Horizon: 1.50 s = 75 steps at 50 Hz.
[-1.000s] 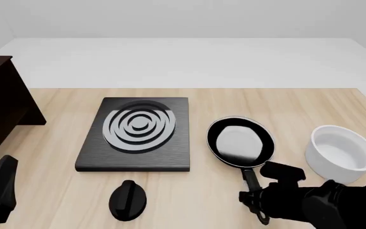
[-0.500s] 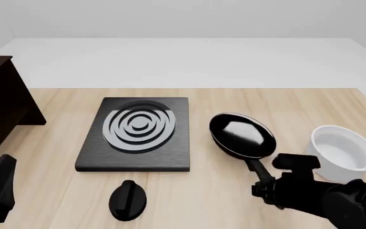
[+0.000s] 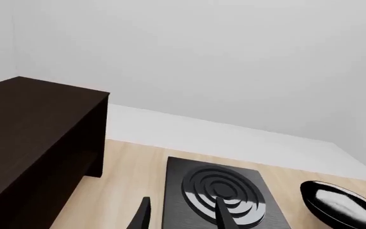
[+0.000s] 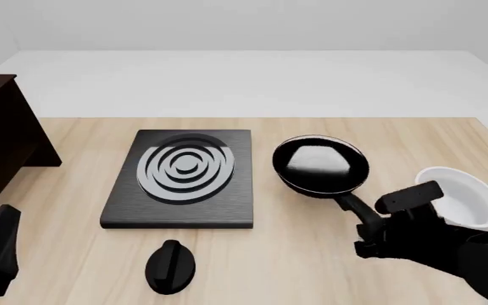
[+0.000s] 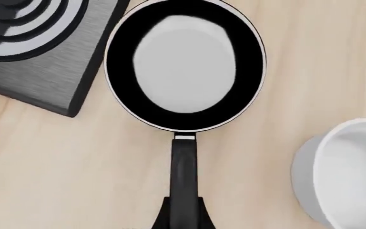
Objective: Put the frying pan under the cabinet shelf.
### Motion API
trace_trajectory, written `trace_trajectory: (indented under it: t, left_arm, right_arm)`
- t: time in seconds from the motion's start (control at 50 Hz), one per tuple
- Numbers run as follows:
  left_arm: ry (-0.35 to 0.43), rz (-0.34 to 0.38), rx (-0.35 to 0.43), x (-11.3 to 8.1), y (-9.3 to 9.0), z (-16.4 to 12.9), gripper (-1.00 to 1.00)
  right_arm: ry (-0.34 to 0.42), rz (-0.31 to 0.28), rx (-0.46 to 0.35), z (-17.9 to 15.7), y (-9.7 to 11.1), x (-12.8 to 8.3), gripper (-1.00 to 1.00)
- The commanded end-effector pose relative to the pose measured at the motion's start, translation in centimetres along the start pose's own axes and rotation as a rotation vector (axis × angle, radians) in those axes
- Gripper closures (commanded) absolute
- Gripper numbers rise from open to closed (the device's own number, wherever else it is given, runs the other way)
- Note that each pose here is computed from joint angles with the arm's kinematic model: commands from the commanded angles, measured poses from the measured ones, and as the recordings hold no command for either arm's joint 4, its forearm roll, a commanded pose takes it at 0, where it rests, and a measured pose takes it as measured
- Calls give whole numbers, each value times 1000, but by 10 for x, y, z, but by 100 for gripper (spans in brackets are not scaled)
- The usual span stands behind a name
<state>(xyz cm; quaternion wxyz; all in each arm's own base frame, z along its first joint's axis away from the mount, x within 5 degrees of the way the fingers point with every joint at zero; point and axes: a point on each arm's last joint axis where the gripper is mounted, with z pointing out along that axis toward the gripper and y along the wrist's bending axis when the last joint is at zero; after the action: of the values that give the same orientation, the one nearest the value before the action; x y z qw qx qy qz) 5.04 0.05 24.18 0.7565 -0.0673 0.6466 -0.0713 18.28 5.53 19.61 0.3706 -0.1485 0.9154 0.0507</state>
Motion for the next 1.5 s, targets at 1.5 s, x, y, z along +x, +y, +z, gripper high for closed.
trace_trajectory:
  t: [1.5]
  left_arm:
    - [15,27,-2,3,1,0,-100]
  right_arm:
    - [-170,-375,-98,0,38,-58,100]
